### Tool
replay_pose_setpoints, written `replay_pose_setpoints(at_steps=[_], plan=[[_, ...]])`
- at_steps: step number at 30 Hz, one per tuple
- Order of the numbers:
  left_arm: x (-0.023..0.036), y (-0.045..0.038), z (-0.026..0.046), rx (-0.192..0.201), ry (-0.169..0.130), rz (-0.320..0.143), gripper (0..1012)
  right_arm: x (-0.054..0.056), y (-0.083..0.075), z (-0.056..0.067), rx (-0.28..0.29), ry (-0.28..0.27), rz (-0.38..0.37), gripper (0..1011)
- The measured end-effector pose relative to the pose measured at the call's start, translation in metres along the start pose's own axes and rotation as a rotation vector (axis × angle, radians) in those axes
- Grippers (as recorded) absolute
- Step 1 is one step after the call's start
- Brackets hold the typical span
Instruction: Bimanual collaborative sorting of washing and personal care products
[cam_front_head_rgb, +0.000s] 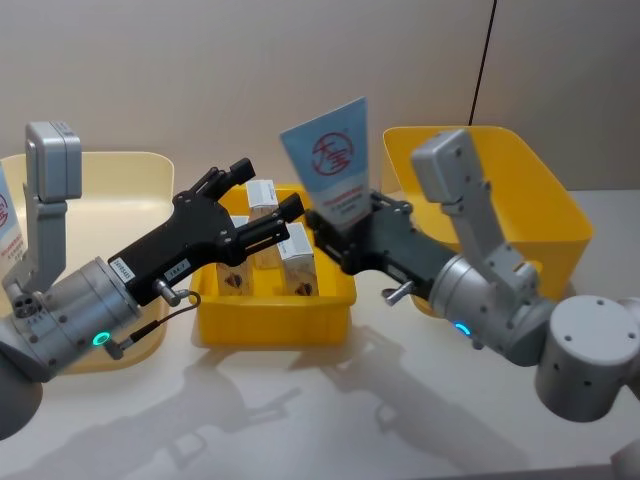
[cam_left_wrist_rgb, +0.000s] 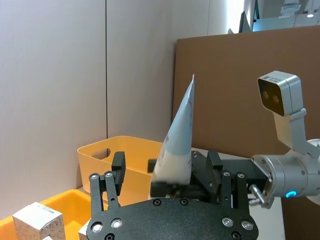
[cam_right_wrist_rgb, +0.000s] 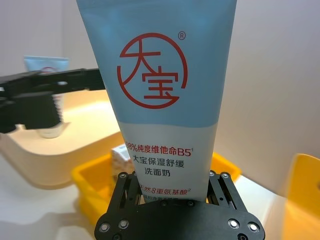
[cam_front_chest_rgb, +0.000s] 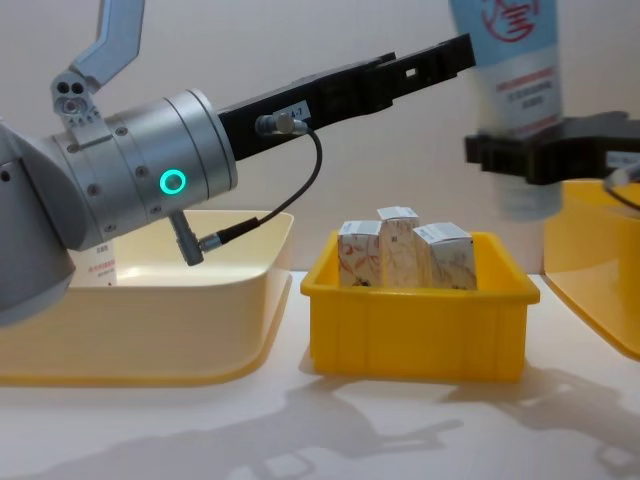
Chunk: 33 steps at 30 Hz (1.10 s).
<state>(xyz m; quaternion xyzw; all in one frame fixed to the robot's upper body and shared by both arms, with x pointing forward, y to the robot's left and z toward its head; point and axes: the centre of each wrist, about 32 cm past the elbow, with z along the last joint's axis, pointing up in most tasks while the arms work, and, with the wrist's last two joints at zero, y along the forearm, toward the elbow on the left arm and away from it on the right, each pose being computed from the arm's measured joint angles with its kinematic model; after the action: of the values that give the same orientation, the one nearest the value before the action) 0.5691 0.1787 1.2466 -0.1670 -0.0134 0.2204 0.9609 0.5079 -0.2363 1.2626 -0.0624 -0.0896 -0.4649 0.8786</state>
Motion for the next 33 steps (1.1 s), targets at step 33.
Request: replay_pose_setpoints(at_steps=[33], plan=[[0.0000, 0.0000, 0.0000, 0.000, 0.000, 0.000, 1000, 0.053, -0.020, -0.014, 0.039, -0.045, -0.526, 530]])
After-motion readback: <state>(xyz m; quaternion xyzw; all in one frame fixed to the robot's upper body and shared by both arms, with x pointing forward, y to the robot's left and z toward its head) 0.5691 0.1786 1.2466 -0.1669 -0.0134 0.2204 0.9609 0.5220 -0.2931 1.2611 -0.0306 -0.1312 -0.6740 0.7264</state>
